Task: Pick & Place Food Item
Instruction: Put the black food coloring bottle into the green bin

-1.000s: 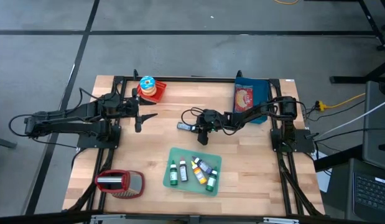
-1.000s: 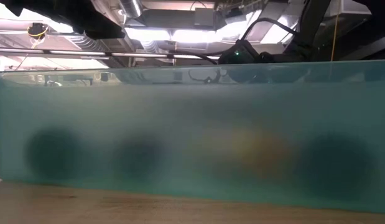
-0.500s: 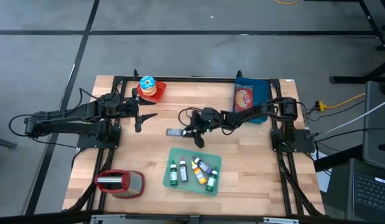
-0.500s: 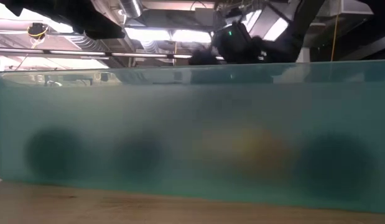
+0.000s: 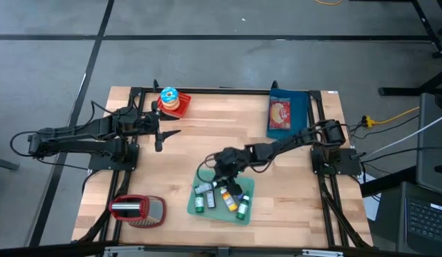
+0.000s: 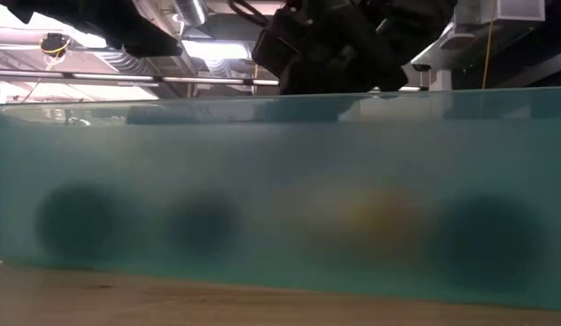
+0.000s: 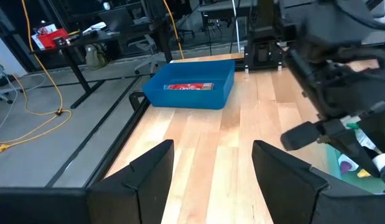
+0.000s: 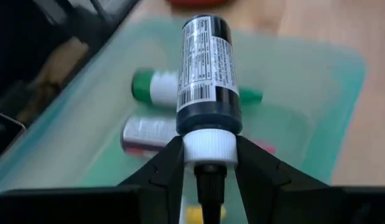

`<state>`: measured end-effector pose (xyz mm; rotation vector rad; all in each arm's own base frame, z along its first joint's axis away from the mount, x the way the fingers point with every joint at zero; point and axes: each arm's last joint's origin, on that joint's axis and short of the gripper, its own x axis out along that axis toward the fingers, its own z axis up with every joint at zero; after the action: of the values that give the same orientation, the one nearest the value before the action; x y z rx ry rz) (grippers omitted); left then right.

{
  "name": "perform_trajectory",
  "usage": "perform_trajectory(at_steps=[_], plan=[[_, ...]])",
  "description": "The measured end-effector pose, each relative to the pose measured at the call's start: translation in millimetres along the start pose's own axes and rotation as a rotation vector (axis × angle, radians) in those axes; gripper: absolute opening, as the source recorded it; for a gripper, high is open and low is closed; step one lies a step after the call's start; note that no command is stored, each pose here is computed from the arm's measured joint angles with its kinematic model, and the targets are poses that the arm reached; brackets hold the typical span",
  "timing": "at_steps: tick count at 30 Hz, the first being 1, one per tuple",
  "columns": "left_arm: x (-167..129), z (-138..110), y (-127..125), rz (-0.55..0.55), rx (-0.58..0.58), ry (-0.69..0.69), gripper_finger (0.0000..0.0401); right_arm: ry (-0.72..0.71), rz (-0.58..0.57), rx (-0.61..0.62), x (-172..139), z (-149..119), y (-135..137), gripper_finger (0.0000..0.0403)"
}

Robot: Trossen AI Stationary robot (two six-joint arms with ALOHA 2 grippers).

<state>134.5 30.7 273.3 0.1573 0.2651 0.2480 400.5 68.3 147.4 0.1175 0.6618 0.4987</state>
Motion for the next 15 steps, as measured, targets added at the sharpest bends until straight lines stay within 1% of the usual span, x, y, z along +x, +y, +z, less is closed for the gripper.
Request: perform_trajectory(at_steps=[5, 9, 12, 13, 15], plan=[[0.0, 0.0, 0.0, 0.000, 0.000, 0.000, 0.0214, 0.088, -0.048, 0.029, 5.3, -8.2, 14.6, 0.0114], [0.0, 0.0, 0.0, 0.000, 0.000, 0.000, 0.0214, 0.099, -0.048, 0.063, 6.3, -9.2, 18.4, 0.0114], [0.0, 0.0, 0.0, 0.000, 0.000, 0.000, 0.0214, 0.094, -0.090, 0.121, 6.2, -9.2, 17.2, 0.0117], [0.0, 0.0, 0.0, 0.000, 0.000, 0.000, 0.0214, 0.091, -0.112, 0.140, 6.1, -9.2, 16.6, 0.0129], [0.0, 0.0, 0.0, 0.000, 0.000, 0.000, 0.0214, 0.082, -0.153, 0.164, 5.9, -8.7, 15.9, 0.0169]])
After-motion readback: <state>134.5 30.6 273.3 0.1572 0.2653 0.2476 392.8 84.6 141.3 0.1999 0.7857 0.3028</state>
